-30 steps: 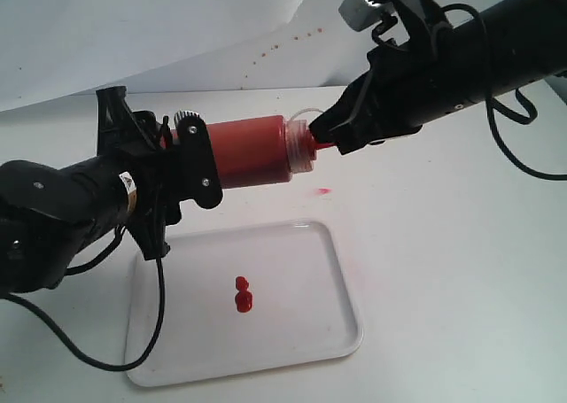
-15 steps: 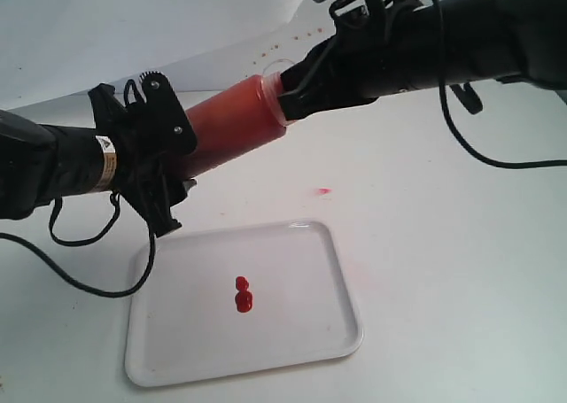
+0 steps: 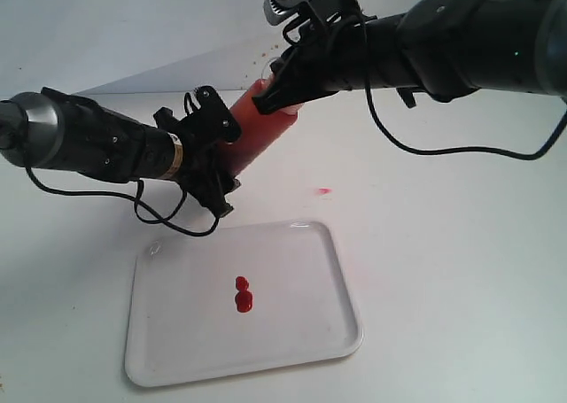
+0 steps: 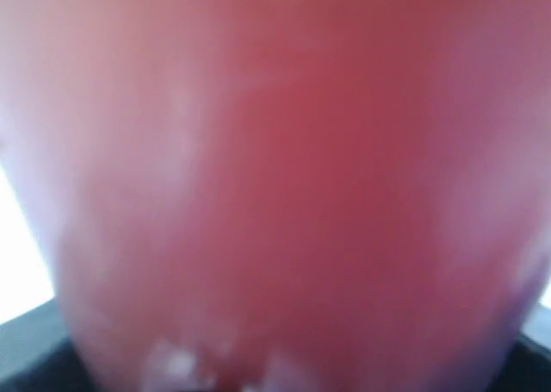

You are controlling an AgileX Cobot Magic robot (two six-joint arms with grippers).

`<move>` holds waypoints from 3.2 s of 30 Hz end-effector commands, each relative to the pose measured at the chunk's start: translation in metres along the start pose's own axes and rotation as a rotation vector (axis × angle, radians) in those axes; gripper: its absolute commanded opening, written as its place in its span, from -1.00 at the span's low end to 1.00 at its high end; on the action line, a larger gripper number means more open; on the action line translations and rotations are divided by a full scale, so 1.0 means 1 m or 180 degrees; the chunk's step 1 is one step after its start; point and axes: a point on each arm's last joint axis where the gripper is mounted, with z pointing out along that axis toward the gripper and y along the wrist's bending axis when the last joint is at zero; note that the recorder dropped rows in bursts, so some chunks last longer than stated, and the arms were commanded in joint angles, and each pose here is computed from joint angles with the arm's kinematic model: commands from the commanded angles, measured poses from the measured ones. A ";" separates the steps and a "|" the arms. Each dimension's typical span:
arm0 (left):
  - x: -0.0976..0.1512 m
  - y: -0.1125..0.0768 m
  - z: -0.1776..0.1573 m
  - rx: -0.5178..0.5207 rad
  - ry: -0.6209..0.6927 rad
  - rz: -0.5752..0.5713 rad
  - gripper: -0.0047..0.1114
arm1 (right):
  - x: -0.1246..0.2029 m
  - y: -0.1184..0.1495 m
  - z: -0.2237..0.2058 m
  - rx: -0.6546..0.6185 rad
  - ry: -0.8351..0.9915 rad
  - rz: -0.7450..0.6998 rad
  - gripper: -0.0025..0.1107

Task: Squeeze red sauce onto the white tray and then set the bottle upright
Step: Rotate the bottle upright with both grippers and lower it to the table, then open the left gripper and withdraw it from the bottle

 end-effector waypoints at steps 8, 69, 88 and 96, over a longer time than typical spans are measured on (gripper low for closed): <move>-0.007 -0.023 0.020 0.0493 -0.0224 0.0157 -0.90 | 0.022 0.019 0.032 -0.0430 0.0273 0.0034 -0.96; -0.030 -0.007 0.008 0.0282 -0.0504 -0.0310 0.42 | 0.000 -0.003 0.026 0.0229 -0.0026 -0.0308 -0.96; -0.017 -0.002 -0.015 0.0692 -0.0737 -0.0628 0.42 | 0.010 -0.031 0.025 0.0423 0.0049 -0.0338 -0.96; -0.007 0.020 -0.028 0.0296 -0.0553 -0.0817 0.42 | 0.012 -0.026 0.026 0.0271 0.0101 -0.0328 -0.96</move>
